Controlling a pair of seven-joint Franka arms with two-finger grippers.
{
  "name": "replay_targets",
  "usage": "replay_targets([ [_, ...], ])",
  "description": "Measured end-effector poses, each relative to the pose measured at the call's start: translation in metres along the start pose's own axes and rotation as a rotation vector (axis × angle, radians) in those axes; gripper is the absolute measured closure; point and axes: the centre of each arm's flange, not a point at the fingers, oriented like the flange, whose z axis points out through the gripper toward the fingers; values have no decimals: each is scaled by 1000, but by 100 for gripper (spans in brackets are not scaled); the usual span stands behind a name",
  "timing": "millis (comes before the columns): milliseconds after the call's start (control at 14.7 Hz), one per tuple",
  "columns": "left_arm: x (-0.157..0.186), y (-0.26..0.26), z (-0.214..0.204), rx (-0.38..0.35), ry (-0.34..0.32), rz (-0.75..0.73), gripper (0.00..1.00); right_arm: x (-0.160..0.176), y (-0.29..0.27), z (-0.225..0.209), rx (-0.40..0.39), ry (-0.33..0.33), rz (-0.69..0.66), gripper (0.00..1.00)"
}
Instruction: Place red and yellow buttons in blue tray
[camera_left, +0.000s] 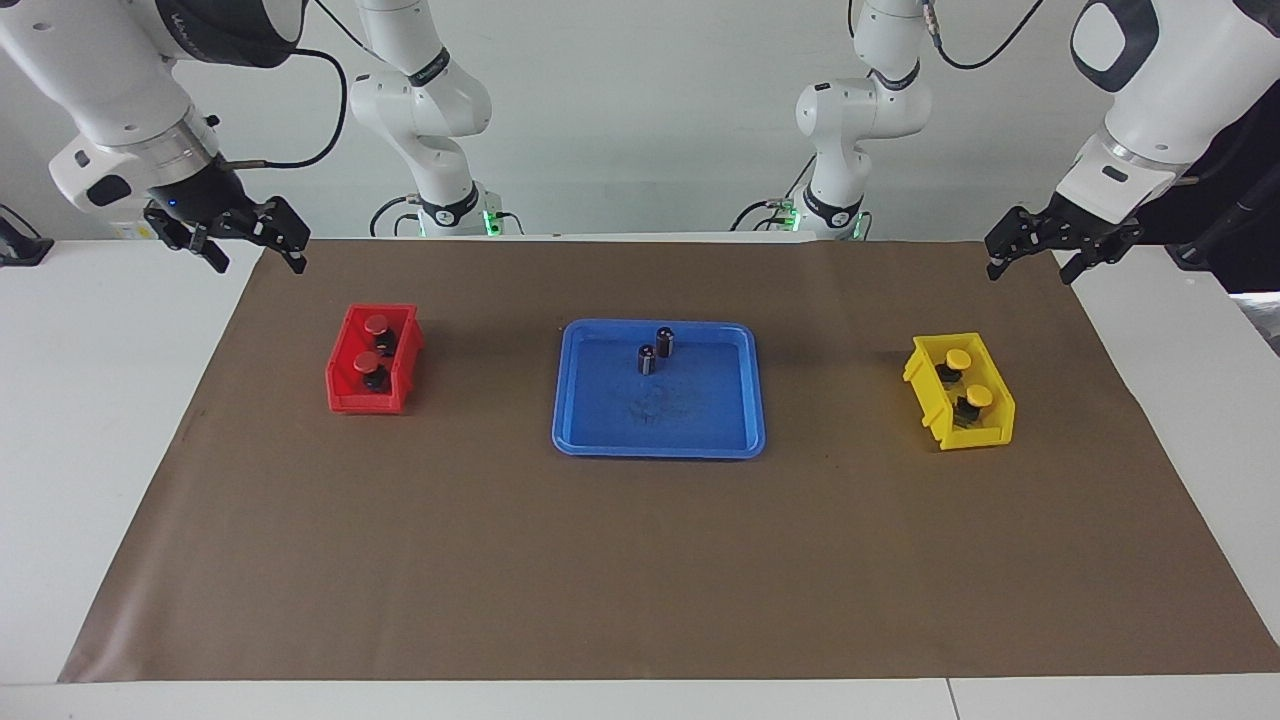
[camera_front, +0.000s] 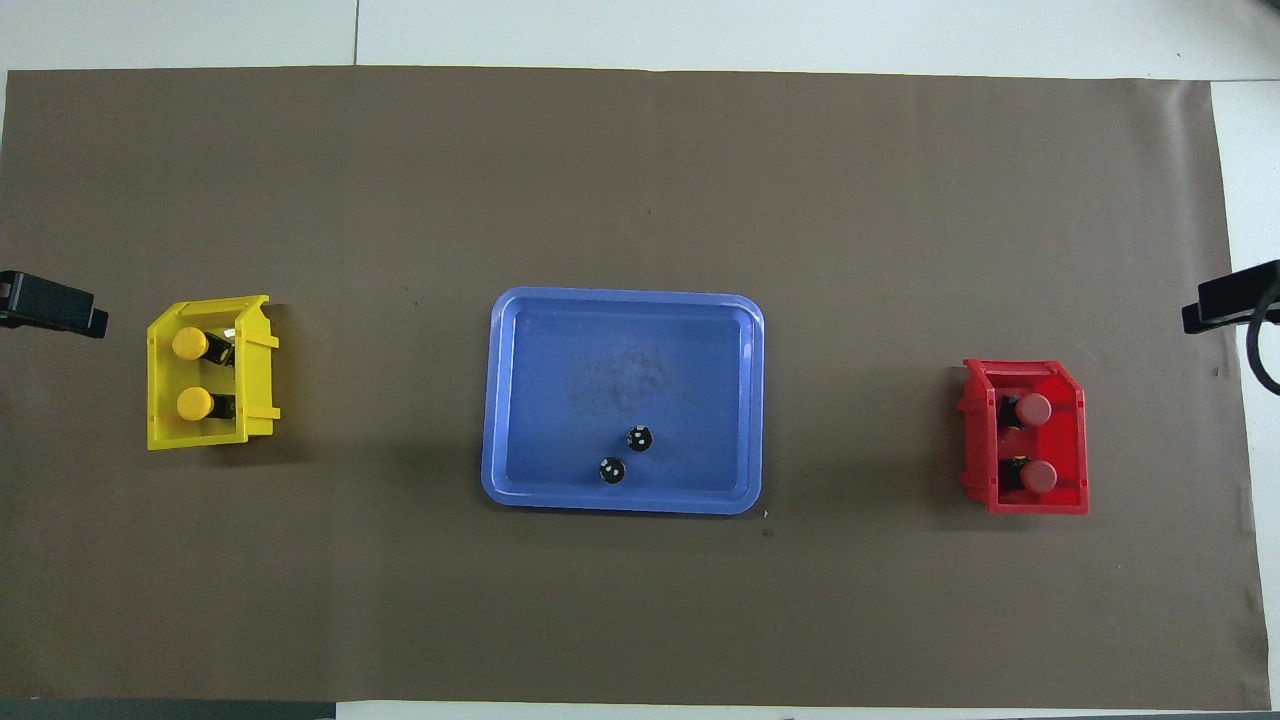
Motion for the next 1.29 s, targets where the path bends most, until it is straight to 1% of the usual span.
replay_targets([
  [408, 0, -1, 0, 0, 0, -3, 0, 5, 0, 2, -2, 22, -1, 0],
  [680, 0, -2, 2, -1, -3, -3, 0, 22, -2, 24, -4, 22, -8, 1],
  [748, 0, -2, 3, -1, -6, -3, 0, 28, -6, 38, -5, 22, -16, 4],
  [816, 0, -2, 4, -1, -7, -3, 0, 34, -10, 56, -6, 27, -24, 12],
  [883, -1, -2, 4, -1, -7, -3, 0, 38, -13, 77, -7, 29, -30, 13],
  [951, -1, -2, 4, -1, -8, -3, 0, 40, -16, 101, -7, 26, -34, 17],
  [1019, -1, -2, 4, -2, -9, -3, 0, 39, -17, 123, -7, 22, -37, 26],
  [1155, -2, -2, 5, -2, -10, -4, 0, 30, -22, 159, -7, 22, -46, 27],
  [1291, -3, -5, 6, -2, -12, -10, 0, 16, -22, 183, -6, 13, -47, 27],
])
